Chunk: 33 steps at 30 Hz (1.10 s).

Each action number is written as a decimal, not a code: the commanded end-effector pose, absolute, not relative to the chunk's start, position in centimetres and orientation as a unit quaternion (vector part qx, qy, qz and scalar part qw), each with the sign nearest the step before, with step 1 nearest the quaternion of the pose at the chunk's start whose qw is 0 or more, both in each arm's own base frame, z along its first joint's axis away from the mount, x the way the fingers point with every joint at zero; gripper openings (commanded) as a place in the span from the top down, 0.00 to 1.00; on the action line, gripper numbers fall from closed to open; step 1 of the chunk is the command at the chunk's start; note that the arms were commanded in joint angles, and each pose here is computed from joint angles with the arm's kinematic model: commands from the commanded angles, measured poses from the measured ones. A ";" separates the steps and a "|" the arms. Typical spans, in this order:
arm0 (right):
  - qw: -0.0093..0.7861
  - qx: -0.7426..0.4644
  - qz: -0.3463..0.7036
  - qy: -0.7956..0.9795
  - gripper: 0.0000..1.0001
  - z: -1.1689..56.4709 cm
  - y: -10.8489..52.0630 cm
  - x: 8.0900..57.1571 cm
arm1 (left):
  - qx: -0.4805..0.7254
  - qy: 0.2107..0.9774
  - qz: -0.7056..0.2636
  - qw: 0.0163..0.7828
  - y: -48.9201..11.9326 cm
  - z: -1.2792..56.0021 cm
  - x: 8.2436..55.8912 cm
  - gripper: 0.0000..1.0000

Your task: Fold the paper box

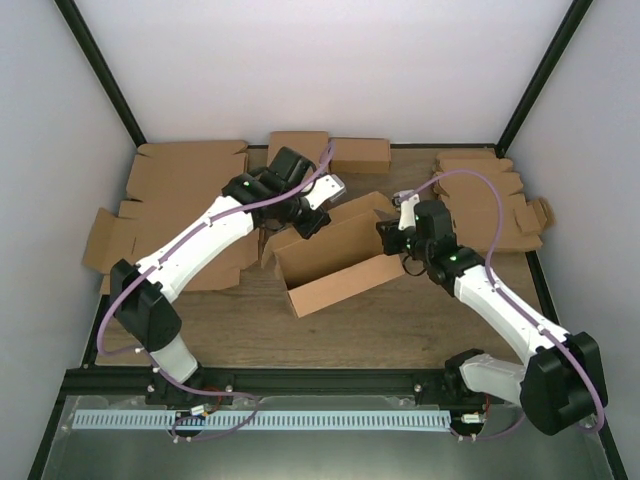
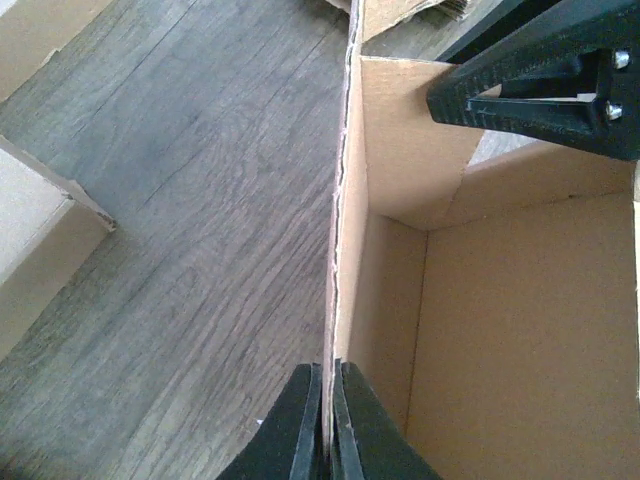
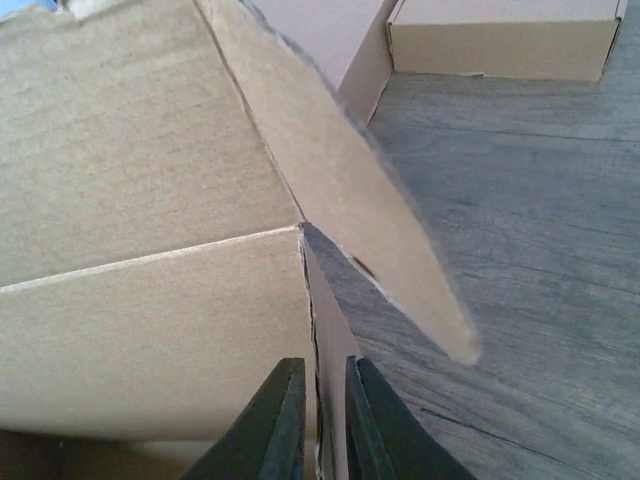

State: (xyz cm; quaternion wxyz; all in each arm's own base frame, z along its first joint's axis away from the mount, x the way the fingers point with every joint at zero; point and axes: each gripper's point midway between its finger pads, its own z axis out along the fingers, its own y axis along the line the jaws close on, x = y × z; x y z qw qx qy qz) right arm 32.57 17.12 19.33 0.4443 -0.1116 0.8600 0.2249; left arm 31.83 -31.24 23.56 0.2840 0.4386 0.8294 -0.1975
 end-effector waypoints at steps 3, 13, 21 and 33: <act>0.411 -0.126 0.227 0.874 0.81 20.0 17.8 32.0 | 0.442 0.830 -0.212 0.266 -31.8 22.5 31.3 0.96; 0.403 -0.114 0.222 0.880 0.36 24.6 17.0 30.9 | 0.438 0.836 -0.209 0.256 -31.7 21.4 31.3 0.96; 0.336 -0.081 0.254 0.904 0.23 25.5 16.4 26.8 | 0.431 0.841 -0.205 0.255 -31.5 21.1 31.3 0.96; 0.228 -0.057 0.297 0.926 0.08 24.1 15.9 20.2 | 0.425 0.844 -0.206 0.254 -31.4 21.0 31.4 0.96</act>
